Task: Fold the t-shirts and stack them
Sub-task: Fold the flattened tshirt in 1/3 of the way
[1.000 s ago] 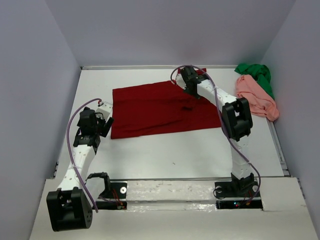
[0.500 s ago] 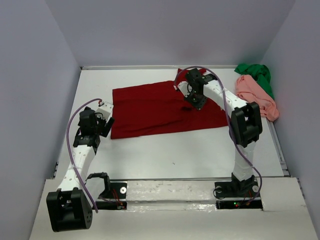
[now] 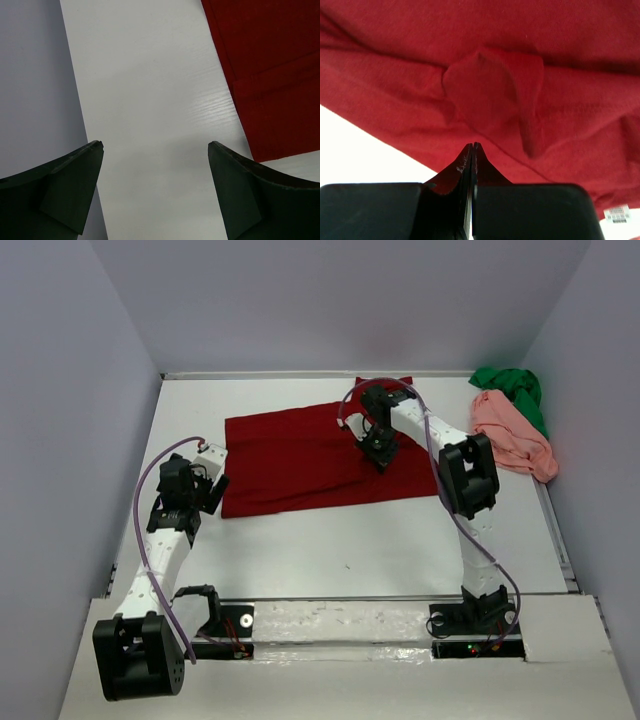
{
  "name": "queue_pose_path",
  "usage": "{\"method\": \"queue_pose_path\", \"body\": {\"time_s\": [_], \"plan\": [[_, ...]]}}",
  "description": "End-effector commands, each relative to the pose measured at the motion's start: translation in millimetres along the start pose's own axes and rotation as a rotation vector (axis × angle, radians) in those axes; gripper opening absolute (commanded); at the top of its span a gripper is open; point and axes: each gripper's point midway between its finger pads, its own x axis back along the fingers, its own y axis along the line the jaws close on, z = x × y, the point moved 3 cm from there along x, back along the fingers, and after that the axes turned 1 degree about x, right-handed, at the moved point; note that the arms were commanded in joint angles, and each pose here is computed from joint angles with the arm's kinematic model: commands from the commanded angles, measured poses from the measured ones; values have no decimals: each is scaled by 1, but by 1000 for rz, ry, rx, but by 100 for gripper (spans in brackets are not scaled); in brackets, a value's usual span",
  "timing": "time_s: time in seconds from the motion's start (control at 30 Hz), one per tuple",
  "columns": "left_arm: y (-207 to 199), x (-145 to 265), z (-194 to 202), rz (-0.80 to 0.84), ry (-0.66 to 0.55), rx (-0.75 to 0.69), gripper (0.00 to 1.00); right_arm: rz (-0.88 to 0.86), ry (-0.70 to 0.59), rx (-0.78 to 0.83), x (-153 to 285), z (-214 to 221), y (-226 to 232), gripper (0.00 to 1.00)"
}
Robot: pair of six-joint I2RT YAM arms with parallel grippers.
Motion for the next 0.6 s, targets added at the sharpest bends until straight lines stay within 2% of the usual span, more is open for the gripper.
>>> {"method": "queue_pose_path", "body": {"time_s": [0.0, 0.2, 0.37, 0.57], "plan": [[10, 1, -16, -29, -59, -1, 99, 11, -41, 4, 12, -13, -5, 0], [11, -3, -11, -40, -36, -12, 99, 101, -41, 10, 0, -34, -32, 0], [12, -5, -13, -39, -34, -20, 99, 219, -114, 31, 22, -60, -54, 0], [11, -4, -16, -24, -39, -7, 99, 445, -210, 43, 49, -85, -89, 0]]}}
